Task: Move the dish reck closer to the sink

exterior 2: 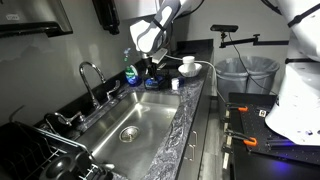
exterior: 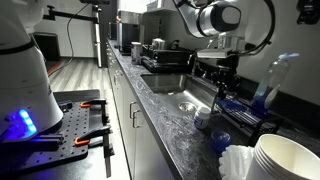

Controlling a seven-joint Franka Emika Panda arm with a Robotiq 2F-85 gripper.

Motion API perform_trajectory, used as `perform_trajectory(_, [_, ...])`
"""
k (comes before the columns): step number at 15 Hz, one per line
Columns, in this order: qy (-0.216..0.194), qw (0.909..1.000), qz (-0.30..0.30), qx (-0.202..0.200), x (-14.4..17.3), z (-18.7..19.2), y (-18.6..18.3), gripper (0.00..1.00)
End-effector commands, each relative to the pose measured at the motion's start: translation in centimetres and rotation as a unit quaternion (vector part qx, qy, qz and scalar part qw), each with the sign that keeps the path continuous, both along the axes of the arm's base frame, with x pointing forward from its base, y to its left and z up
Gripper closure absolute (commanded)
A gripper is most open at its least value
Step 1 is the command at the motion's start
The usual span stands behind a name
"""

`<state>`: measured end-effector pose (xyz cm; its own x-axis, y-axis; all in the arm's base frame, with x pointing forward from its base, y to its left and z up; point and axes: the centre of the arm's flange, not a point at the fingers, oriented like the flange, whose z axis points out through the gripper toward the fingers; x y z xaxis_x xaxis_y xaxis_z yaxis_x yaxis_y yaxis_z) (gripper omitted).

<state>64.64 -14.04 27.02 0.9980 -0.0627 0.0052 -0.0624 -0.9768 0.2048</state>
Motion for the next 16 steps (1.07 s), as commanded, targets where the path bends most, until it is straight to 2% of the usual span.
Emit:
perform_trajectory(1, [0.01,0.9997,-0.019,-0.012,-1.2,0.8,-0.1,0.97])
perform_trajectory(7, [0.013,0.9997,0.018,-0.015,-1.7,1.0,-1.7,0.97])
perform_trajectory(12, [0.033,0.9944,0.1,-0.015,-2.5,0.6,-1.5,0.97])
perform_trajectory(15, [0.034,0.9939,0.104,-0.011,-2.9,0.8,-1.4,0.97])
perform_trajectory(16, [0.035,0.9956,0.087,-0.009,-3.0,0.9,-1.4,0.97])
